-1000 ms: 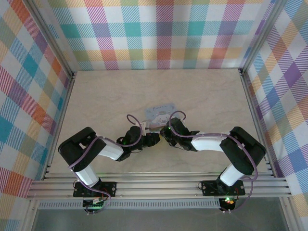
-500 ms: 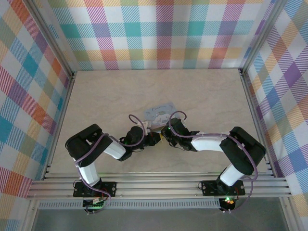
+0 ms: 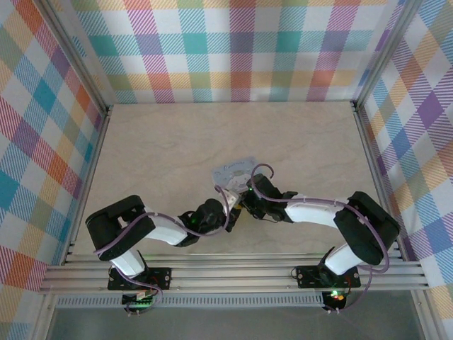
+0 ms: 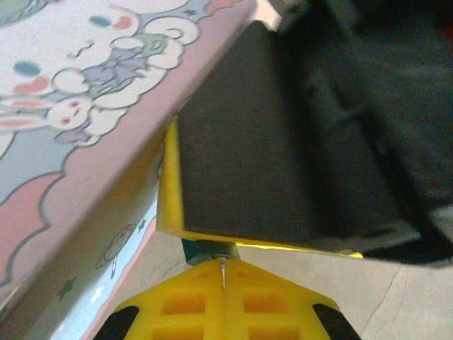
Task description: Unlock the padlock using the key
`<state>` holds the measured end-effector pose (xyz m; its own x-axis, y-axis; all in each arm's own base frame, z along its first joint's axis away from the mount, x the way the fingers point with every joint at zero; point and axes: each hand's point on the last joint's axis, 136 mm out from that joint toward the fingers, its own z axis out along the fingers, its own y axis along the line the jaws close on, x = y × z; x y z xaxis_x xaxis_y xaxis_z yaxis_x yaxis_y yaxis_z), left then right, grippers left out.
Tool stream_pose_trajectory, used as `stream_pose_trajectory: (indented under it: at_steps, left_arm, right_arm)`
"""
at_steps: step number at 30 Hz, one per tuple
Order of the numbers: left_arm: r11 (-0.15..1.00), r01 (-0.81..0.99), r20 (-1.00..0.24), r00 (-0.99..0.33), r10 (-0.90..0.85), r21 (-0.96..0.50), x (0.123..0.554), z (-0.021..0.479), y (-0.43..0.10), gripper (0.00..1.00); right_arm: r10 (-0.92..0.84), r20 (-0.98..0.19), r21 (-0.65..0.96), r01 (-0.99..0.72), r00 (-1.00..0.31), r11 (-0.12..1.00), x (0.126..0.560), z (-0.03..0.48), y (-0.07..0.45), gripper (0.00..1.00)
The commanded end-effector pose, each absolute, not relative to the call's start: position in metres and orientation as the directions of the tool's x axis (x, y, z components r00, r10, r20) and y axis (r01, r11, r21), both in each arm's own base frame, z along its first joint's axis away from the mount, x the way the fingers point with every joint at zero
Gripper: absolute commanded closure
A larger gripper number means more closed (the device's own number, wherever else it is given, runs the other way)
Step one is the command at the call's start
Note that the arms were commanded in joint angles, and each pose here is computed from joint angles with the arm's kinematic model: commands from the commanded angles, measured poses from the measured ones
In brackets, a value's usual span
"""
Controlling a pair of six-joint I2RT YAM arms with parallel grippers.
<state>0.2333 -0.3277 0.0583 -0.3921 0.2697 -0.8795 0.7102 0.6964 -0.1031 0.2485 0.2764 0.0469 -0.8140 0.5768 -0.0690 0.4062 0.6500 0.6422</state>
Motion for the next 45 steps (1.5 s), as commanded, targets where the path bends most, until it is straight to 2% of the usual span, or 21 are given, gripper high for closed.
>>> stream_pose_trajectory:
  at_steps: [1,3,4,10,11,14,25,32,39,45]
  left_arm:
    - [0.668,0.723,-0.852,-0.227,0.471,0.176,0.232,0.053,-0.317,1.0]
    - [0.669,0.719,-0.849,-0.223,0.478,0.188,0.231,0.053,-0.315,1.0]
    - [0.675,0.715,-0.854,-0.226,0.47,0.182,0.231,0.055,-0.314,1.0]
    - [0.736,0.677,-0.885,-0.343,0.315,0.0,0.233,0.058,-0.304,1.0]
    - [0.745,0.667,-0.886,-0.357,0.296,-0.02,0.234,0.057,-0.301,1.0]
    - [0.764,0.641,-0.888,-0.392,0.239,-0.078,0.236,0.059,-0.295,1.0]
    - [0.759,0.631,-0.887,-0.43,0.171,-0.16,0.239,0.067,-0.293,1.0]
    - [0.712,0.59,-0.832,-0.555,0.017,-0.379,0.25,0.076,-0.288,1.0]
    - [0.575,0.549,-0.71,-0.7,-0.079,-0.606,0.258,0.078,-0.29,1.0]
    - [0.538,0.519,-0.669,-0.734,-0.116,-0.664,0.261,0.076,-0.29,1.0]
  right_arm:
    - [0.473,0.004,0.657,0.359,-0.881,0.663,0.232,0.065,0.292,1.0]
    - [0.473,0.016,0.656,0.366,-0.881,0.661,0.233,0.064,0.29,1.0]
    - [0.475,0.014,0.657,0.366,-0.88,0.659,0.234,0.066,0.289,0.97]
    - [0.485,-0.034,0.655,0.347,-0.874,0.671,0.238,0.079,0.279,0.57]
    - [0.487,-0.042,0.654,0.345,-0.872,0.674,0.238,0.081,0.277,0.53]
    - [0.5,-0.074,0.653,0.337,-0.863,0.678,0.238,0.088,0.269,0.47]
    - [0.513,-0.088,0.66,0.335,-0.854,0.672,0.238,0.084,0.263,0.47]
    - [0.525,-0.082,0.719,0.315,-0.847,0.62,0.245,0.072,0.274,0.47]
    - [0.516,-0.109,0.767,0.258,-0.85,0.588,0.256,0.064,0.293,0.46]
    - [0.516,-0.129,0.814,0.207,-0.847,0.543,0.267,0.064,0.314,0.46]
